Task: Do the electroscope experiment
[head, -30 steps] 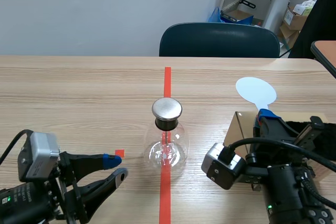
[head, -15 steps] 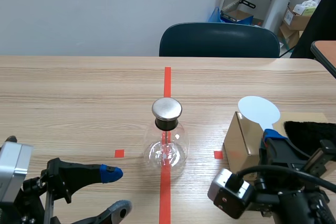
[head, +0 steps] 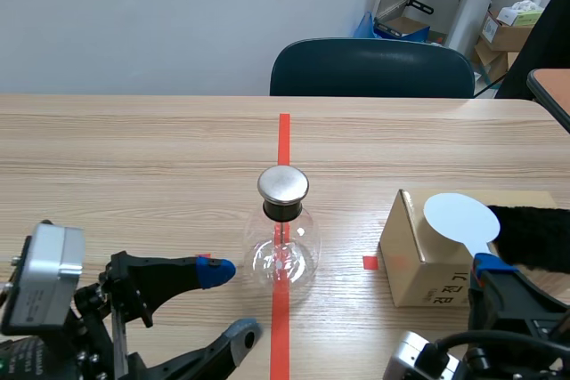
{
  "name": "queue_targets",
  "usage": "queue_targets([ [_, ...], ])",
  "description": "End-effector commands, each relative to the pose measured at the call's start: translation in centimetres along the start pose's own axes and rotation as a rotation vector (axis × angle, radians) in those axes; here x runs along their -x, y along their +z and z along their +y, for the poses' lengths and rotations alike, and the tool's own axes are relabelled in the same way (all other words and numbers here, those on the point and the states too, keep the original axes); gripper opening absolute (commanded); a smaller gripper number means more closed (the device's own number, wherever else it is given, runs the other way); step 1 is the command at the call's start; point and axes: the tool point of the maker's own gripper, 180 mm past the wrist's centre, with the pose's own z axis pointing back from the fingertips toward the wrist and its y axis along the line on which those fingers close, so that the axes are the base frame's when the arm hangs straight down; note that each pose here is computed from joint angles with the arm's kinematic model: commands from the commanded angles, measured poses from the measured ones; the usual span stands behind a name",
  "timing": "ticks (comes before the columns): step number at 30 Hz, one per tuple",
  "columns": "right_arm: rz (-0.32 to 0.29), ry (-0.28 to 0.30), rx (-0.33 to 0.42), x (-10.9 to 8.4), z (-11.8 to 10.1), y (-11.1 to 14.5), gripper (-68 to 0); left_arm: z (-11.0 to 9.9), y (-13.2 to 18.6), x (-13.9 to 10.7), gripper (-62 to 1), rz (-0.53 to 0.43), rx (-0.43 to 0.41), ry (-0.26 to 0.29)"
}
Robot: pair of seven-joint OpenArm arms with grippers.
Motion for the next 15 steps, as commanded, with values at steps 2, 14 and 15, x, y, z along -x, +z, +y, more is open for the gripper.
queue_targets([
  [2, 0.004, -0.004, 0.058, 0.3, -0.6, -0.6, -65.6, -0.4, -0.7, -0.6, -21.7, -0.032, -0.003, 0.001],
  [14, 0.003, -0.02, 0.043, -0.3, 0.3, -0.8, -63.3, -0.2, -1.5, -0.8, -22.2, -0.062, -0.036, 0.008],
  [15, 0.006, -0.021, 0.039, -0.3, 0.5, -0.7, -63.3, 0.0, -1.3, -0.8, -22.2, -0.056, -0.037, 0.004],
])
